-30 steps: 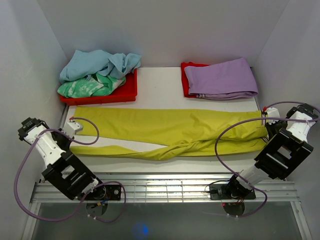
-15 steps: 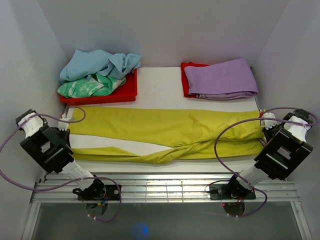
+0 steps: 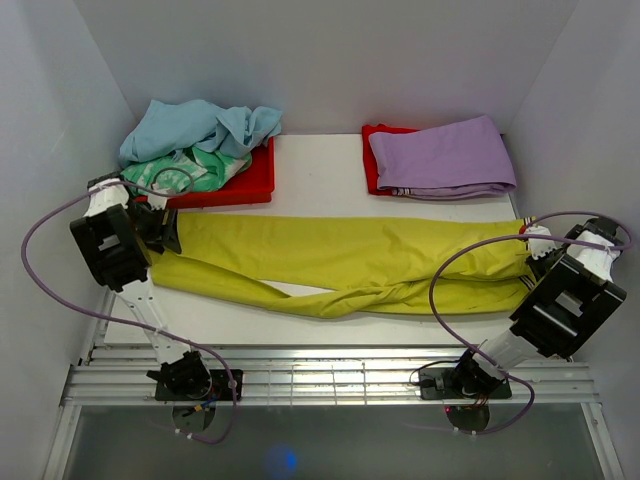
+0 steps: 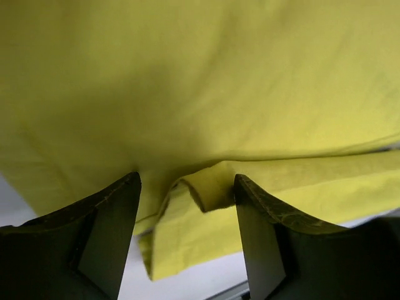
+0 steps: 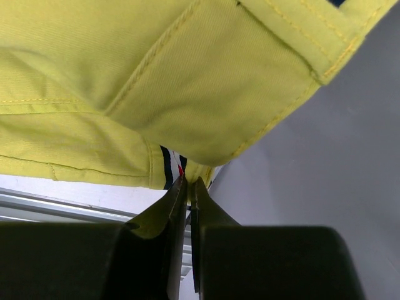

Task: Fold and stack the trousers
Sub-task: Flatten the trousers out

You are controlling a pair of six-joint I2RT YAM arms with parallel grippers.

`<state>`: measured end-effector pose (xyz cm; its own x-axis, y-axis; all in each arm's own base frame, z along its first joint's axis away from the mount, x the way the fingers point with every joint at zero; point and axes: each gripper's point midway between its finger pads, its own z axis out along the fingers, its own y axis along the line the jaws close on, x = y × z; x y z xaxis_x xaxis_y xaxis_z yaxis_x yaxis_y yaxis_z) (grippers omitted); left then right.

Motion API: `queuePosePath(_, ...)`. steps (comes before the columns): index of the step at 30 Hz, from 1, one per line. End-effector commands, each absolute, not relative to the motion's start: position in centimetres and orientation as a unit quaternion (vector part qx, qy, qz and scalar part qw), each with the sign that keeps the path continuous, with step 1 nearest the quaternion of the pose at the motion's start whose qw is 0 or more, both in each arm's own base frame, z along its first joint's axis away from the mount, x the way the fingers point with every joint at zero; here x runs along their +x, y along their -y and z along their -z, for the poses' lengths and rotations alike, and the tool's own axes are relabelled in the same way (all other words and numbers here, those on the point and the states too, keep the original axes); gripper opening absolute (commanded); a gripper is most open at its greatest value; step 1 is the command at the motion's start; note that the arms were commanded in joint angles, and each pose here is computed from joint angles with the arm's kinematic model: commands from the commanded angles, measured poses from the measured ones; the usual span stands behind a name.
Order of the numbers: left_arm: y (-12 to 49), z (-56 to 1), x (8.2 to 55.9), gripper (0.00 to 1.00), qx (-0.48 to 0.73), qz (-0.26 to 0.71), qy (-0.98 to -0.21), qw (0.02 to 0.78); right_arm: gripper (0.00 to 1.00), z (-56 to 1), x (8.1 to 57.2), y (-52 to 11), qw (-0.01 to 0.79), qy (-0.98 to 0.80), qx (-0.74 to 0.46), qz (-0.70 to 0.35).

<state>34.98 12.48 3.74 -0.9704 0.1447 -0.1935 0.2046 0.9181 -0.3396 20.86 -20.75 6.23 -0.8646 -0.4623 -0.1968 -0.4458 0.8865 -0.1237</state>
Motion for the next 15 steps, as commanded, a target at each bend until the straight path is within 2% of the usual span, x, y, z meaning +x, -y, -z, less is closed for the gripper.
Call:
queuePosePath(1,-16.1,-8.3,39.2,0.72,0.088,0.083,-0.972,0.203,0.08,-7.2,21.7,22.2,0.112,-0.960,-0.247,0.067)
queuePosePath(4,-16.8,-11.0,38.8,0.88,0.121,0.057,-0.955,0.266,0.08,-7.2,21.6,21.8,0.112,-0.961,-0.245,0.058)
queuePosePath(5,-16.5,-13.8,38.3,0.89,0.139,0.043,-0.943,0.300,0.08,-7.2,21.7,21.7,0.115,-0.961,-0.244,0.057)
queuePosePath(6,-15.9,-13.3,36.8,0.90,0.153,0.048,-0.941,0.297,0.08,-7.3,21.9,21.7,0.116,-0.961,-0.246,0.058)
queuePosePath(8,-17.0,-15.5,35.1,0.93,0.176,-0.005,-0.929,0.327,0.08,-7.3,21.9,21.8,0.116,-0.961,-0.244,0.058)
queuePosePath(11,-16.9,-13.2,31.1,0.94,0.188,0.001,-0.936,0.298,0.08,-7.5,22.2,21.6,0.121,-0.961,-0.244,0.055)
queuePosePath(15,-17.1,-10.7,28.2,0.94,0.180,0.058,-0.930,0.314,0.08,-7.5,22.3,21.2,0.123,-0.961,-0.244,0.049)
